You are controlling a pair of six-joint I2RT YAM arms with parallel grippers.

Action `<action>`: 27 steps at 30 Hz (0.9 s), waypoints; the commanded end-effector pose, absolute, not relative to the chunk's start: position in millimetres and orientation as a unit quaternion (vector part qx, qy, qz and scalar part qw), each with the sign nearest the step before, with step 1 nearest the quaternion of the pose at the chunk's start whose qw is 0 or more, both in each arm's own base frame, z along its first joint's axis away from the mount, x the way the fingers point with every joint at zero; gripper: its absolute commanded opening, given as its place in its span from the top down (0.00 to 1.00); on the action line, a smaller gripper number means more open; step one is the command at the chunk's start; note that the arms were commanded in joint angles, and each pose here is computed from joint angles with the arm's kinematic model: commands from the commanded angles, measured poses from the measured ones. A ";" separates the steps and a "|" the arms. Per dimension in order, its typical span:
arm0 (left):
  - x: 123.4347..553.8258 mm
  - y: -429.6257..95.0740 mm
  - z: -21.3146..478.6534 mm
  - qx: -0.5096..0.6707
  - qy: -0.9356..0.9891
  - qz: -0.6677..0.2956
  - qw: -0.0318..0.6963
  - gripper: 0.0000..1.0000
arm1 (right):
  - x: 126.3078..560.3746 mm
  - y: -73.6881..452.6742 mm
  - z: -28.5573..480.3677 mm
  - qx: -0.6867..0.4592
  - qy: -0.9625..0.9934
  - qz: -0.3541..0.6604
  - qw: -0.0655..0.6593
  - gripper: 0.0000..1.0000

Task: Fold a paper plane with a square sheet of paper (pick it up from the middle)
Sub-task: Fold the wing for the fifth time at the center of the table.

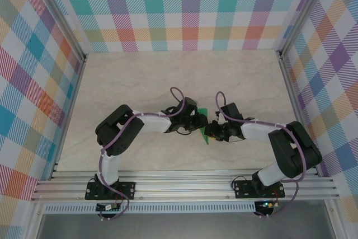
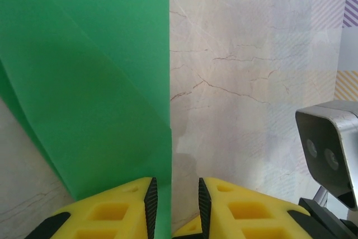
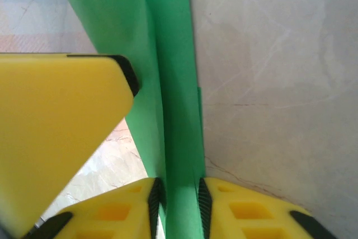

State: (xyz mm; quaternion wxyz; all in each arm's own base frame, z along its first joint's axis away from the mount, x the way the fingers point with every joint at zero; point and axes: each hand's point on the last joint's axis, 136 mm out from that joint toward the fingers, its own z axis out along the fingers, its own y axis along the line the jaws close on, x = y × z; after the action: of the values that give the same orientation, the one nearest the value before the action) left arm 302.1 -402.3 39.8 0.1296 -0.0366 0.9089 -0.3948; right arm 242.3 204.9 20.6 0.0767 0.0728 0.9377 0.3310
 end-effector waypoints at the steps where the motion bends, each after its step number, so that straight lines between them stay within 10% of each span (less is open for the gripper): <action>1: 305.3 -402.7 34.1 -0.042 0.909 -0.395 0.126 0.72 | 241.1 206.4 28.1 0.050 0.935 0.339 0.087 0.66; 11: 305.9 -407.1 37.8 -0.042 0.907 -0.402 0.121 0.72 | 234.8 196.4 16.2 0.011 0.954 0.286 0.089 0.59; 27: 306.2 -410.5 43.1 -0.039 0.904 -0.409 0.120 0.71 | 233.0 194.9 4.6 0.007 0.965 0.248 0.086 0.76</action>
State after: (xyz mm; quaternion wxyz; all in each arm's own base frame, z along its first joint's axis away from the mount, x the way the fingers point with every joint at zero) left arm 302.5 -403.8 39.6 0.1212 -0.0421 0.9077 -0.3995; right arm 238.0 201.5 16.6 0.1021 0.0027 0.9559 0.2752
